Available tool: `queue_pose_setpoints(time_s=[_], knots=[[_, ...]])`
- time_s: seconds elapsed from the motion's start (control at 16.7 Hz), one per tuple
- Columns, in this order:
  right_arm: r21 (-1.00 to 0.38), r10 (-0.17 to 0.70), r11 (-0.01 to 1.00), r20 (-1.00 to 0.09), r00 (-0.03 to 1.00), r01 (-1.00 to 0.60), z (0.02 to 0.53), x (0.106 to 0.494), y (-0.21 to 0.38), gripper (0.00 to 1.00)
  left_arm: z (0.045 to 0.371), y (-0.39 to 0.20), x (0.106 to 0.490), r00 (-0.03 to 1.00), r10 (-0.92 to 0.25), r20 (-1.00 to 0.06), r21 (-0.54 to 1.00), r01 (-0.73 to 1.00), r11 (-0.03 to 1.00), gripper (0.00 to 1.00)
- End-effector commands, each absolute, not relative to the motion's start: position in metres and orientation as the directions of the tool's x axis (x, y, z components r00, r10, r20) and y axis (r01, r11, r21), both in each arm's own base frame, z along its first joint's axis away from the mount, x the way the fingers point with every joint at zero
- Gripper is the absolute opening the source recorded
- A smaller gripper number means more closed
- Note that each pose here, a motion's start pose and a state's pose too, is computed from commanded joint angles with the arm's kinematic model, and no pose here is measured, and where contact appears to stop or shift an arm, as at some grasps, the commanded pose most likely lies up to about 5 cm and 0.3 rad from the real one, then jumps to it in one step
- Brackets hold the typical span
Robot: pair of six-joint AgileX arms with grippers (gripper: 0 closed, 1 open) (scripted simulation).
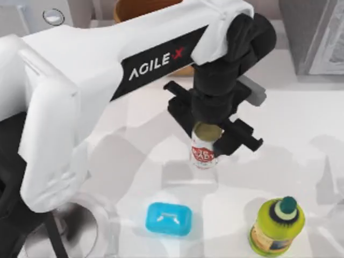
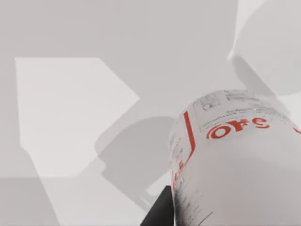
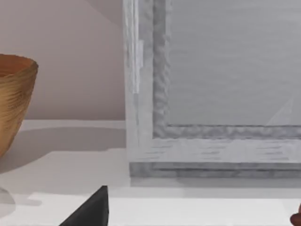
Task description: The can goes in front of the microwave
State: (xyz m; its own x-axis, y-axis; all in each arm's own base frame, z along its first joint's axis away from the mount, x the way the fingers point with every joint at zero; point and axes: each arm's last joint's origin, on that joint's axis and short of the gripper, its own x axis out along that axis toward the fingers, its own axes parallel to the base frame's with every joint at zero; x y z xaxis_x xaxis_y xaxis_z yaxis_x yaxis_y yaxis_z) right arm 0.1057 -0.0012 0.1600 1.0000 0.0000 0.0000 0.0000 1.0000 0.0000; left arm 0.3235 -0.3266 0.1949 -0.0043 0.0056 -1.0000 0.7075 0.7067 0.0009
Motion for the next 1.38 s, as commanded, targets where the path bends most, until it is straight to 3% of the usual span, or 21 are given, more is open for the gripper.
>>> queue_pose_setpoints(time_s=[0.24, 0.48, 0.78, 0.96, 1.38], knots=[[0.0, 0.0, 1.0, 0.0, 1.0, 0.0, 0.16, 0.106, -0.001, 1.0, 0.197, -0.259, 0.373, -0.006, 0.006, -1.0, 0.001, 0.601, 0.799, 0.0], [0.0, 0.0, 1.0, 0.0, 1.0, 0.0, 0.16, 0.106, -0.001, 1.0, 0.202, -0.121, 0.428, -0.002, 0.002, -1.0, 0.001, 0.364, 0.932, 0.0], [0.0, 0.0, 1.0, 0.0, 1.0, 0.0, 0.16, 0.106, -0.001, 1.0, 0.206, 0.033, 0.431, 0.0, 0.0, -1.0, 0.0, 0.092, 0.996, 0.0], [0.0, 0.0, 1.0, 0.0, 1.0, 0.0, 0.16, 0.106, -0.001, 1.0, 0.207, 0.07, 0.422, 0.002, 0.001, -1.0, 0.001, 0.026, 1.0, 0.0], [0.0, 0.0, 1.0, 0.0, 1.0, 0.0, 0.16, 0.106, -0.001, 1.0, 0.204, 0.072, 0.421, -0.001, 0.003, -1.0, 0.002, 0.023, 1.0, 0.0]])
